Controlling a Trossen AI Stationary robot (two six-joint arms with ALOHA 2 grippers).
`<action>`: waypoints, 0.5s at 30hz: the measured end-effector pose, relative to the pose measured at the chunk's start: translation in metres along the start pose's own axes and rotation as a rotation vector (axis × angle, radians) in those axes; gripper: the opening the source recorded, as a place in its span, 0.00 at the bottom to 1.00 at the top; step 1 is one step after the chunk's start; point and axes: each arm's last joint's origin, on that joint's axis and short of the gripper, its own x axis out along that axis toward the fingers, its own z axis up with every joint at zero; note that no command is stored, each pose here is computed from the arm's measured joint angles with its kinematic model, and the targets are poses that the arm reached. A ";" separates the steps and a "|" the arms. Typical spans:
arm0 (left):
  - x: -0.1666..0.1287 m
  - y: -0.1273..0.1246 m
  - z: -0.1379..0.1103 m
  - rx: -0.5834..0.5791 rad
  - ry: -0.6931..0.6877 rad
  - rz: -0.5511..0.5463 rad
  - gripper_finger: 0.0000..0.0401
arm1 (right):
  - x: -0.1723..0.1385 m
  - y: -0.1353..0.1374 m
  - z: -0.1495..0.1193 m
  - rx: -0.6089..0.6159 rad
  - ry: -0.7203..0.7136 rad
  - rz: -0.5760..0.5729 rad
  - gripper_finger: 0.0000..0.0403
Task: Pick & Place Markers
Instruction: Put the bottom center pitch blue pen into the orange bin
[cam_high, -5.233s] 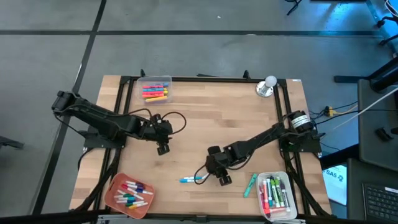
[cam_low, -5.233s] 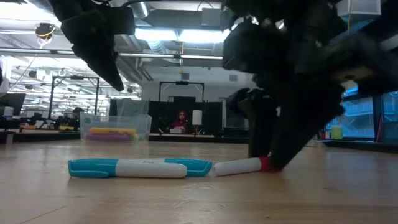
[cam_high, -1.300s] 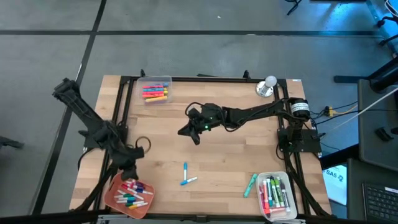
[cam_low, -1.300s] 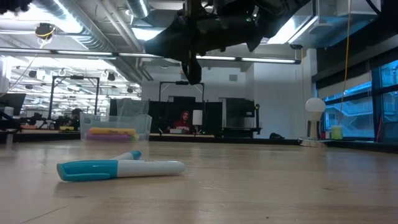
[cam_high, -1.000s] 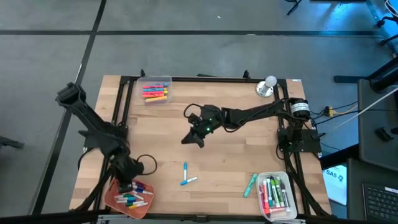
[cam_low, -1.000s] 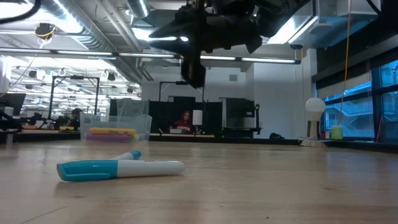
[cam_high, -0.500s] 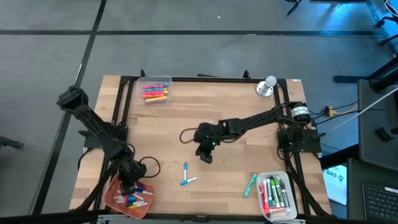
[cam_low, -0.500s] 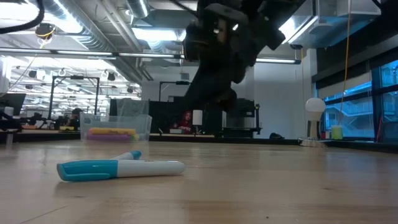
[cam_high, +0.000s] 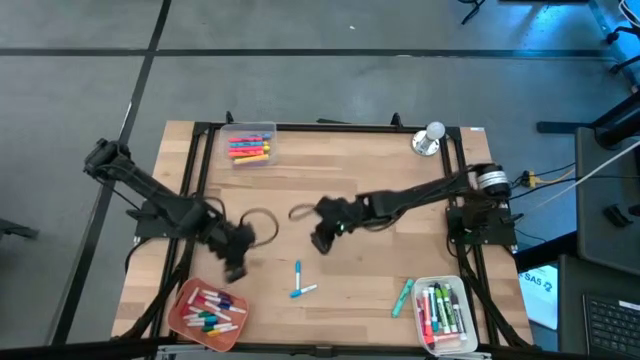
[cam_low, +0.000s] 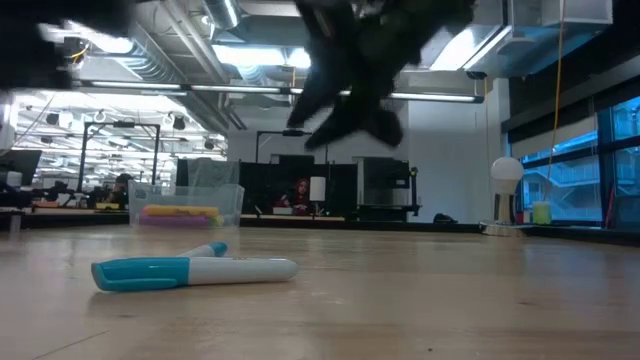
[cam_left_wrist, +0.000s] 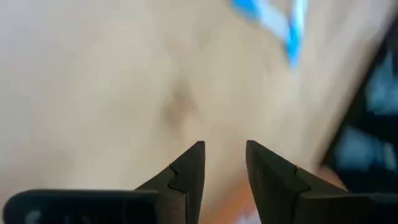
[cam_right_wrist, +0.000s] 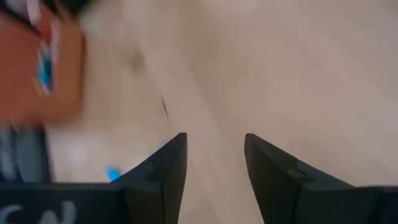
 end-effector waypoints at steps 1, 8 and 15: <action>-0.002 0.002 0.008 -0.036 -0.067 0.024 0.28 | -0.010 0.001 0.006 0.036 -0.025 -0.007 0.40; 0.009 0.022 0.061 -0.359 -0.365 0.094 0.30 | -0.091 0.004 0.026 0.037 -0.195 -0.111 0.40; 0.065 0.014 0.091 -0.574 -0.275 0.052 0.28 | -0.144 -0.015 0.015 0.004 -0.184 -0.347 0.40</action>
